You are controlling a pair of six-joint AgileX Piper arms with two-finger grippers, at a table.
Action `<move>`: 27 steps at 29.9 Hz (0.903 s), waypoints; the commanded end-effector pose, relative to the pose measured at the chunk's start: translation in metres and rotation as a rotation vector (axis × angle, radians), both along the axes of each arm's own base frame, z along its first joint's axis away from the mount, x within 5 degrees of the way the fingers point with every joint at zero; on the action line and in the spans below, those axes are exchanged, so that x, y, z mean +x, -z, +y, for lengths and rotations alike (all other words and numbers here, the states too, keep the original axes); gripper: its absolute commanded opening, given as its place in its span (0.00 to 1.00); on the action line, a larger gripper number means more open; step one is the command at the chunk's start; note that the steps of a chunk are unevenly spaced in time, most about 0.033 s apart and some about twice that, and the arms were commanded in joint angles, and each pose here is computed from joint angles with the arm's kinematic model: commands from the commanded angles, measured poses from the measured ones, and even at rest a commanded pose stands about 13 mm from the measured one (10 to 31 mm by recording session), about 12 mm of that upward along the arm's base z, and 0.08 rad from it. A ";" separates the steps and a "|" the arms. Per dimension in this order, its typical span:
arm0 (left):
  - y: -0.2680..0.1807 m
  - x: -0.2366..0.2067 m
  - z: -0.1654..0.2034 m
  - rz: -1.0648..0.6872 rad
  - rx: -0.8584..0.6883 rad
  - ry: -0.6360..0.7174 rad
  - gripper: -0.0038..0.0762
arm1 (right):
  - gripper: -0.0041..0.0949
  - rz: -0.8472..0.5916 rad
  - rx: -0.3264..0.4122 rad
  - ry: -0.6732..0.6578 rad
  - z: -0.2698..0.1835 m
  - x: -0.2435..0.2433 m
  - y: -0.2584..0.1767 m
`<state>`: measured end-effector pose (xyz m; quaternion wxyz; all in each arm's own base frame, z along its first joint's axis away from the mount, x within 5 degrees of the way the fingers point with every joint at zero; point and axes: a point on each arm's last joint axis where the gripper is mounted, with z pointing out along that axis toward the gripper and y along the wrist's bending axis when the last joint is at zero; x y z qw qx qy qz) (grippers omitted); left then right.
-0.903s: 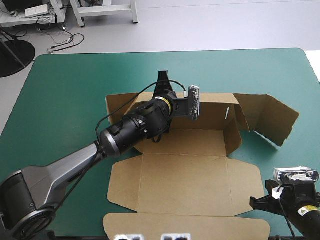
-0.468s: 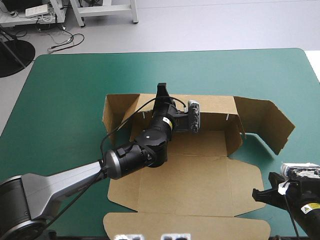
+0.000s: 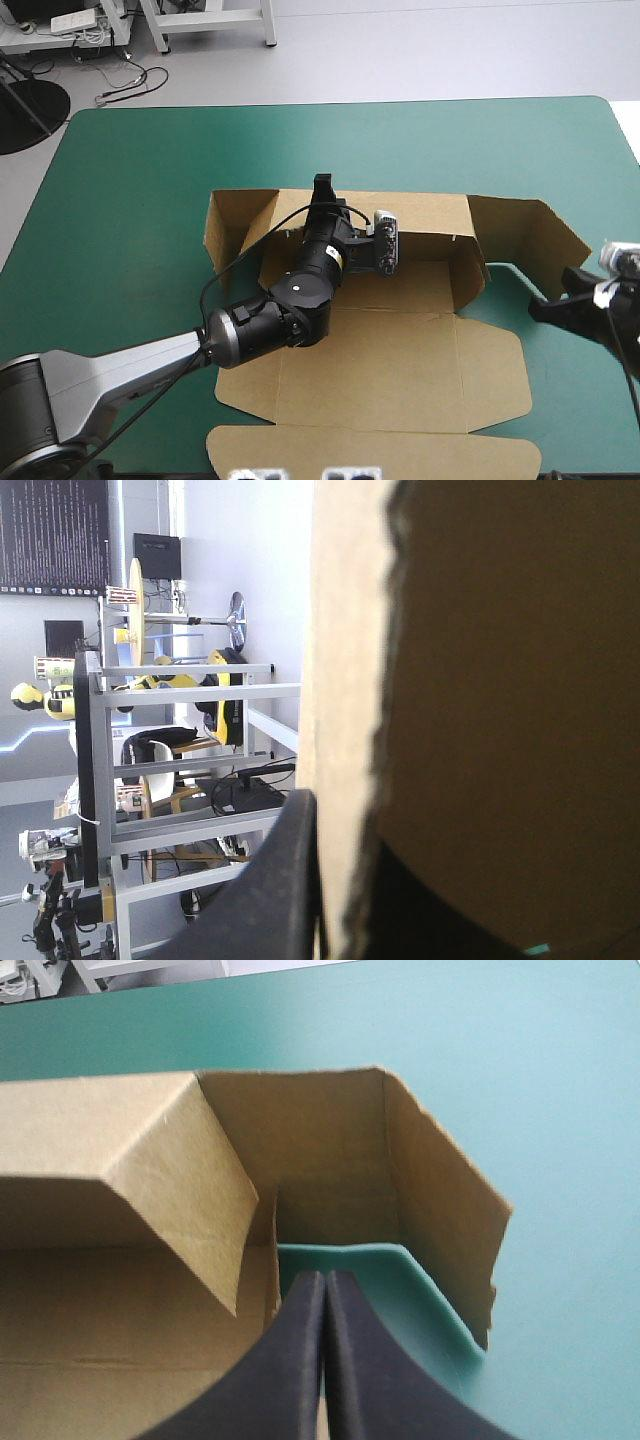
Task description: Fold the box
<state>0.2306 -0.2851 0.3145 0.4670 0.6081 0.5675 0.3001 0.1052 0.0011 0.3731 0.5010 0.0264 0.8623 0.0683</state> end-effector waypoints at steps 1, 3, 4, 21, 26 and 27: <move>-0.025 -0.005 0.008 -0.050 -0.059 -0.015 0.04 | 0.02 -0.097 0.033 -0.024 -0.003 0.029 -0.035; -0.025 -0.005 0.008 -0.052 -0.059 -0.016 0.04 | 0.02 -0.098 0.050 -0.040 -0.006 0.044 -0.044; -0.025 -0.005 0.008 -0.051 -0.065 -0.017 0.04 | 0.02 -0.098 0.052 -0.048 -0.007 0.053 -0.049; -0.025 -0.005 0.007 -0.046 -0.082 -0.021 0.04 | 0.02 0.127 0.151 -0.208 -0.033 0.196 -0.043; -0.025 -0.005 0.008 -0.047 -0.082 -0.023 0.04 | 0.02 0.222 0.211 -0.229 -0.036 0.218 -0.017; -0.025 -0.005 0.008 -0.047 -0.082 -0.023 0.04 | 0.02 0.232 0.220 -0.237 -0.036 0.221 -0.014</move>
